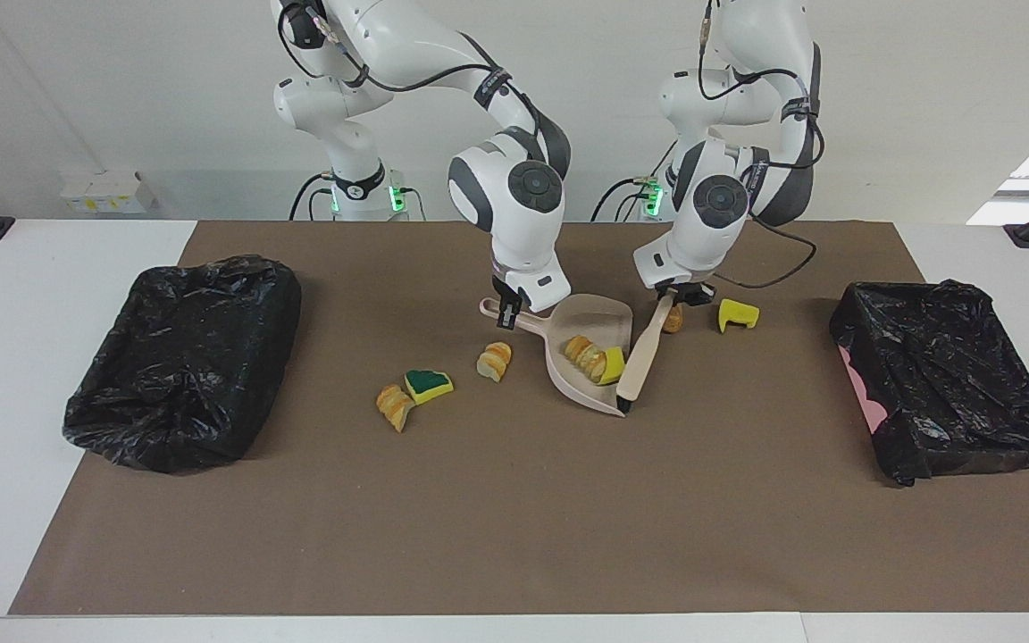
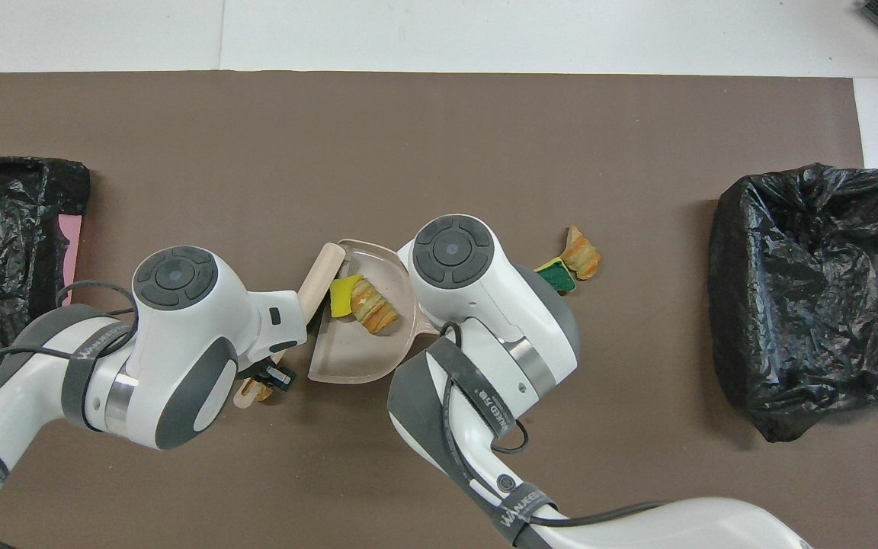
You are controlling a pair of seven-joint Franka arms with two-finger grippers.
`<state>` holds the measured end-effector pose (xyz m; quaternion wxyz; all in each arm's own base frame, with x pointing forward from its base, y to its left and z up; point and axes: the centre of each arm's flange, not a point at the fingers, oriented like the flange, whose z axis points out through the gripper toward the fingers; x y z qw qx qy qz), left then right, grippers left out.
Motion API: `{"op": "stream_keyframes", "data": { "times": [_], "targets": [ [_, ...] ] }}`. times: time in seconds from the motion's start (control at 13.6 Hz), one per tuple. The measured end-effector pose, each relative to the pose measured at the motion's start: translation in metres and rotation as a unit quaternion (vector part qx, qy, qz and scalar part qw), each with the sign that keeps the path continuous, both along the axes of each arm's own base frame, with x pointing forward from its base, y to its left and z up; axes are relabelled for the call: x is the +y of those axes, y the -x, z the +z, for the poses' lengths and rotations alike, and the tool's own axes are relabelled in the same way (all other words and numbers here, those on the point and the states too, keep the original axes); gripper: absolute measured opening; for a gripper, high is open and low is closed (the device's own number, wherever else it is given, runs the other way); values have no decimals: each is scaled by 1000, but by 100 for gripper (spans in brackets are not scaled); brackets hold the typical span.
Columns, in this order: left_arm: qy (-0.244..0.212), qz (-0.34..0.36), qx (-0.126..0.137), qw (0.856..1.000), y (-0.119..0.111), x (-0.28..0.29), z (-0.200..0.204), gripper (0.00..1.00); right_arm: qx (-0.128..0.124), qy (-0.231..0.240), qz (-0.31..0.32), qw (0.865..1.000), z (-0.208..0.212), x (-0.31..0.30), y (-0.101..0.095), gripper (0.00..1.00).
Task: Sweep and dump trash in bin
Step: 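Sweep debris into the dustpan with the left gripper while the right gripper holds it, then sweep more debris into the dustpan with the left gripper's brush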
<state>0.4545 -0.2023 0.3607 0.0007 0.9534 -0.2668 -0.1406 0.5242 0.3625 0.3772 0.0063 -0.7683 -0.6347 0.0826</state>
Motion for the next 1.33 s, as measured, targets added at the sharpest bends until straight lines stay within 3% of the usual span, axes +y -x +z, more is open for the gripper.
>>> {"op": "stream_keyframes", "data": {
  "times": [0.22,0.37,0.59,0.88,1.03,1.33],
  "targets": [
    [-16,30,13,999,13,9,29,27,2,-2,12,1000,0,-2,-1,32],
    [-33,96,5,995,15,32,53,27,3,-4,31,1000,0,-2,-1,32],
    [-82,216,9,973,16,87,70,27,5,-7,49,999,0,-2,-2,32],
    [-131,275,9,952,18,144,57,27,-3,-4,80,997,1,4,1,32],
    [-137,303,20,943,30,177,50,27,-6,0,110,994,1,5,1,32],
    [-156,353,27,922,74,190,37,27,-12,0,128,992,0,5,1,32]
  ]
}}
